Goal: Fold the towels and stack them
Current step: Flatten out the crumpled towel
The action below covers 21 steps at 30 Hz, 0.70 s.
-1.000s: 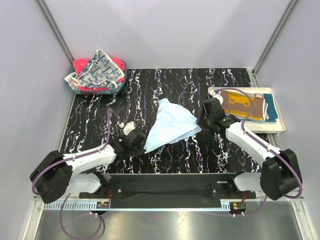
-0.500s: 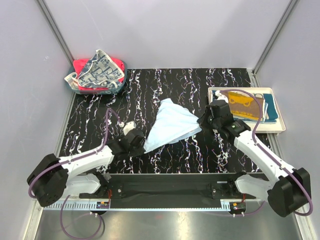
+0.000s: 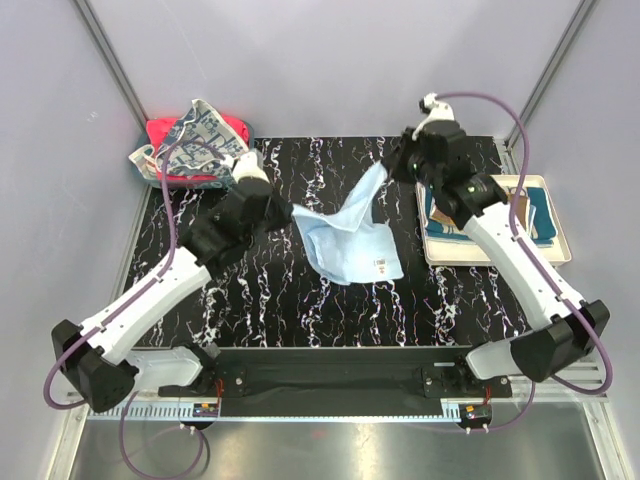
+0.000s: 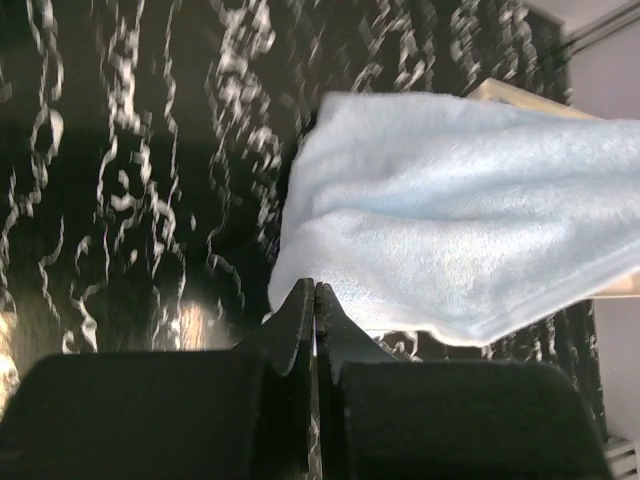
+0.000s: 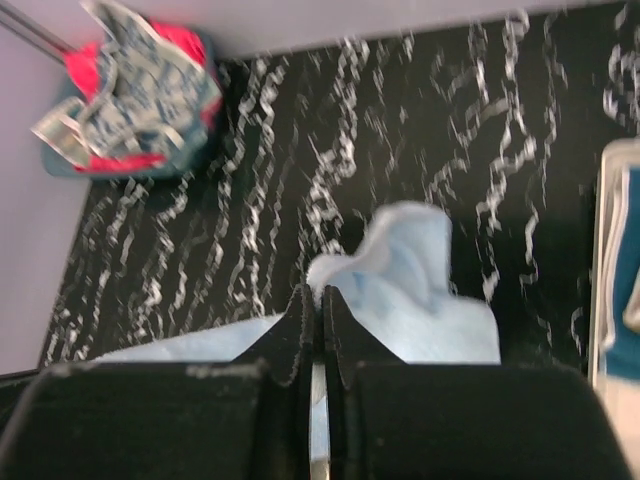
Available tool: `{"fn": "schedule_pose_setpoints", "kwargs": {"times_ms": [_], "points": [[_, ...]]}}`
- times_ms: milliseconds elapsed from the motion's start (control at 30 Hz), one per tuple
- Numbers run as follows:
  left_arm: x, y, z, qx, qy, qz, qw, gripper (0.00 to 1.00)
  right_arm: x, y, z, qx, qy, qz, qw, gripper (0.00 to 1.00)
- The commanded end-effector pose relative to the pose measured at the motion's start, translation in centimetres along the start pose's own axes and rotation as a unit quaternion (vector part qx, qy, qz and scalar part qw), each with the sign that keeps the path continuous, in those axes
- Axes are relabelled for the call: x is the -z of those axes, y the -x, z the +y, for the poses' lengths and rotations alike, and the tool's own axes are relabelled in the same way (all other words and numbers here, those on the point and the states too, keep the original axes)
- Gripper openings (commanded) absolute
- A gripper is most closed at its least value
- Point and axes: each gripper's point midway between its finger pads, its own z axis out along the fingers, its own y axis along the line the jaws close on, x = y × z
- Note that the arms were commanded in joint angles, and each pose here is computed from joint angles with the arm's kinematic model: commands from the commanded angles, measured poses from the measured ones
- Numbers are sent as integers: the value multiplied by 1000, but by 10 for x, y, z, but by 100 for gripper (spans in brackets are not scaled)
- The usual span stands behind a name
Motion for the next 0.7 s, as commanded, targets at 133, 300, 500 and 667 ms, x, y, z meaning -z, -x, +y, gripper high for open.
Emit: {"fn": "schedule_pose_setpoints", "kwargs": {"times_ms": [133,300,500,667], "points": [[38,97,-34,-87,-9,-94,992,0,36,89,49,65,66,-83,992,0],[70,137,-60,-119,-38,-116,985,0,77,133,72,101,102,-143,979,0],[118,175,-80,-141,-78,-155,975,0,129,166,87,123,132,-204,962,0],[172,215,-98,-145,-123,-209,959,0,173,186,103,129,173,-246,945,0]]}}
